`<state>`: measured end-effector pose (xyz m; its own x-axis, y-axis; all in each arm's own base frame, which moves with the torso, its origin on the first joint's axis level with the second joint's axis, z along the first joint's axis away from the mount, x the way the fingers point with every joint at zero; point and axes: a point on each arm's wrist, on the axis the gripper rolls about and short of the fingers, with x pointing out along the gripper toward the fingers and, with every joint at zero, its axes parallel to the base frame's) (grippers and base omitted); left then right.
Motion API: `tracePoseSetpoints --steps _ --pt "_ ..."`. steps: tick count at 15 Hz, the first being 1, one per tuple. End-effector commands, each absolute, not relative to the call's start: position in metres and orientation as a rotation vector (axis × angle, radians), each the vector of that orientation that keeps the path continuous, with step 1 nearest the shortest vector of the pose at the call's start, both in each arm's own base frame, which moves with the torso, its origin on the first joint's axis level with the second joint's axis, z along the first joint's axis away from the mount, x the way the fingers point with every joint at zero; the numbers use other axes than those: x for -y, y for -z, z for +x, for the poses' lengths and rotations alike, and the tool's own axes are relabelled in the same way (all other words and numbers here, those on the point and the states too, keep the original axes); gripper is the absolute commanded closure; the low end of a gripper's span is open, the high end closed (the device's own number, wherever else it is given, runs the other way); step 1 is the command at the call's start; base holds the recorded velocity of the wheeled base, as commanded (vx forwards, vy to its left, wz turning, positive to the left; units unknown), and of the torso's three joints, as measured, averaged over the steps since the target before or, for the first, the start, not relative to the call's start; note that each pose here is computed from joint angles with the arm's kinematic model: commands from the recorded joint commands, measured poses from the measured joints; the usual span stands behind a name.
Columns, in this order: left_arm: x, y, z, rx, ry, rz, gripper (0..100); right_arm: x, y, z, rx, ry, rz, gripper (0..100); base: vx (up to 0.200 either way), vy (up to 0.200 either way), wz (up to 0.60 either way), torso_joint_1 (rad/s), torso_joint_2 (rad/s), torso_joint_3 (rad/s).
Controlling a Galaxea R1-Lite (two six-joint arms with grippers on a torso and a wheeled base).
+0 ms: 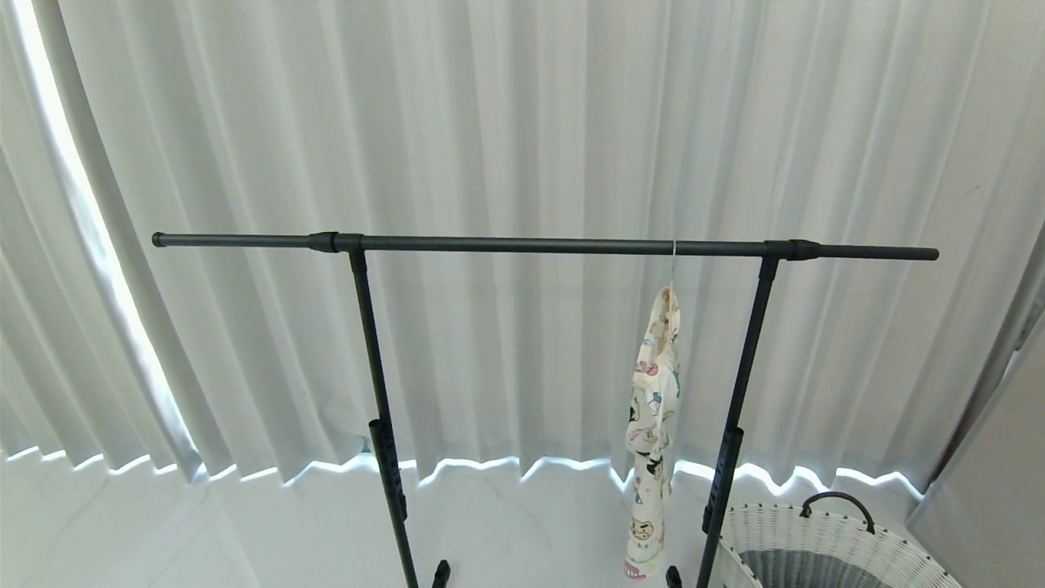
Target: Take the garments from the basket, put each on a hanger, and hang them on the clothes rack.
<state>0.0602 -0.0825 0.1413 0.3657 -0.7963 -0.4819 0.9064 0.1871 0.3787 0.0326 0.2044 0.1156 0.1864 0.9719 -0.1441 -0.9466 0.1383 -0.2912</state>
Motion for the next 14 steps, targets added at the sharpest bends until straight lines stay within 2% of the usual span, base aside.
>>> tracePoseSetpoints --steps 1,4,5,14 --pt "0.0921 -0.1349 0.0640 -0.250 1.247 0.701 0 -0.2079 -0.1157 0.0314 0.098 -1.408 -0.356 100 0.000 0.000 0.00 0.000 0.00 0.000" --pt "0.0949 -0.1310 0.0653 -0.279 1.269 0.699 0 -0.2084 -0.1163 0.0314 0.105 -1.407 -0.359 100 0.000 0.000 0.00 0.000 0.00 0.000" --pt "0.0956 -0.1304 0.0656 -0.284 1.282 0.695 100 -0.2101 -0.1181 0.0317 0.112 -1.405 -0.352 100 0.000 0.000 0.00 0.000 0.00 0.000" --pt "0.0970 -0.1297 0.0672 -0.295 1.280 0.696 100 -0.2130 -0.1197 0.0323 0.124 -1.397 -0.351 100 0.000 0.000 0.00 0.000 0.00 0.000"
